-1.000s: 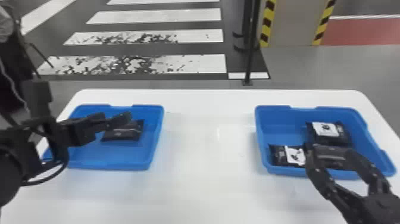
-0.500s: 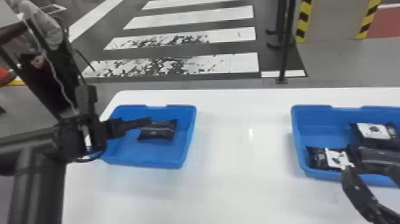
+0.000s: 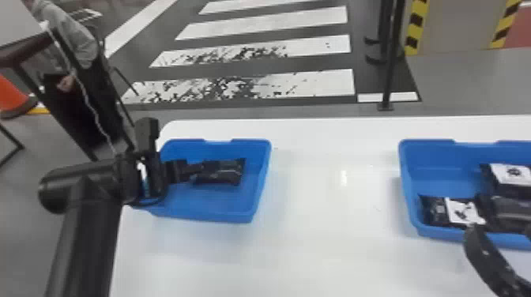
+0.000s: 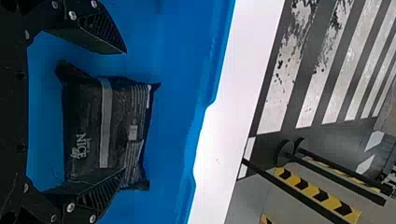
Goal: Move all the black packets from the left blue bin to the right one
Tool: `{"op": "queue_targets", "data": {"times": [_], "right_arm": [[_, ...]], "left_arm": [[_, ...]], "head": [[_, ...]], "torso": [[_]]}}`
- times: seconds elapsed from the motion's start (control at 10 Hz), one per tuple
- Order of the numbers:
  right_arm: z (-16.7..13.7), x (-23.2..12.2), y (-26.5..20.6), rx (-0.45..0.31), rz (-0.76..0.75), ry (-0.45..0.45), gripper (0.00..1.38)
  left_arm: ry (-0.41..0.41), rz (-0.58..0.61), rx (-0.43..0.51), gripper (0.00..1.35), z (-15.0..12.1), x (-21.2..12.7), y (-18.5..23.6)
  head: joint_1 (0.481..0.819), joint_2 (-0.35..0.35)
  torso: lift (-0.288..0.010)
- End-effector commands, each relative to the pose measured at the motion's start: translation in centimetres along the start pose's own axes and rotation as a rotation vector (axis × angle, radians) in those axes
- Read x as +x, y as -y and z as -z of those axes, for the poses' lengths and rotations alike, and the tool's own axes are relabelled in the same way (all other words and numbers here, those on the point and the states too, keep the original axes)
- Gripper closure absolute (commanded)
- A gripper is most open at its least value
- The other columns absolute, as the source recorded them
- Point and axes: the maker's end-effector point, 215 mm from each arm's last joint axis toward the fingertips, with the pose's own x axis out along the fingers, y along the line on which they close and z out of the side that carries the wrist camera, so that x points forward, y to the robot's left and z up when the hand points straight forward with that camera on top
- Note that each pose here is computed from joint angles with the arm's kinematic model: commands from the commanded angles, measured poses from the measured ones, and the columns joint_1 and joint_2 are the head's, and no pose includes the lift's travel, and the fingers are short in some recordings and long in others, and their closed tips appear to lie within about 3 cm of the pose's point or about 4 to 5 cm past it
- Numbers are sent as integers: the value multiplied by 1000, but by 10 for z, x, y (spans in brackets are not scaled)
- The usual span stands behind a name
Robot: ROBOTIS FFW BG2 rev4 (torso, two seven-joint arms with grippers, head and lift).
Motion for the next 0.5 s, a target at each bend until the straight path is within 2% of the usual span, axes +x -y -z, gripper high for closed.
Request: {"op": "queue_targets", "data": {"times": [0.0, 0.1, 0.3, 0.4], "right_arm": [[0, 1, 0, 4, 0, 1, 240], [4, 1, 1, 19, 1, -4, 240], [5, 1, 2, 28, 1, -3, 240], [8, 0, 2, 42, 1, -8, 240]], "left_arm": [[-7, 41, -6, 219, 1, 9, 15], [-23, 59, -5, 325, 3, 14, 24], [-114, 51, 8, 1075, 28, 18, 20], [-114, 47, 1, 1208, 31, 18, 17]], "head": [[695, 242], [695, 229], [695, 208], [695, 208]], "torso": [[-185], [-185], [-185], [-185]]}}
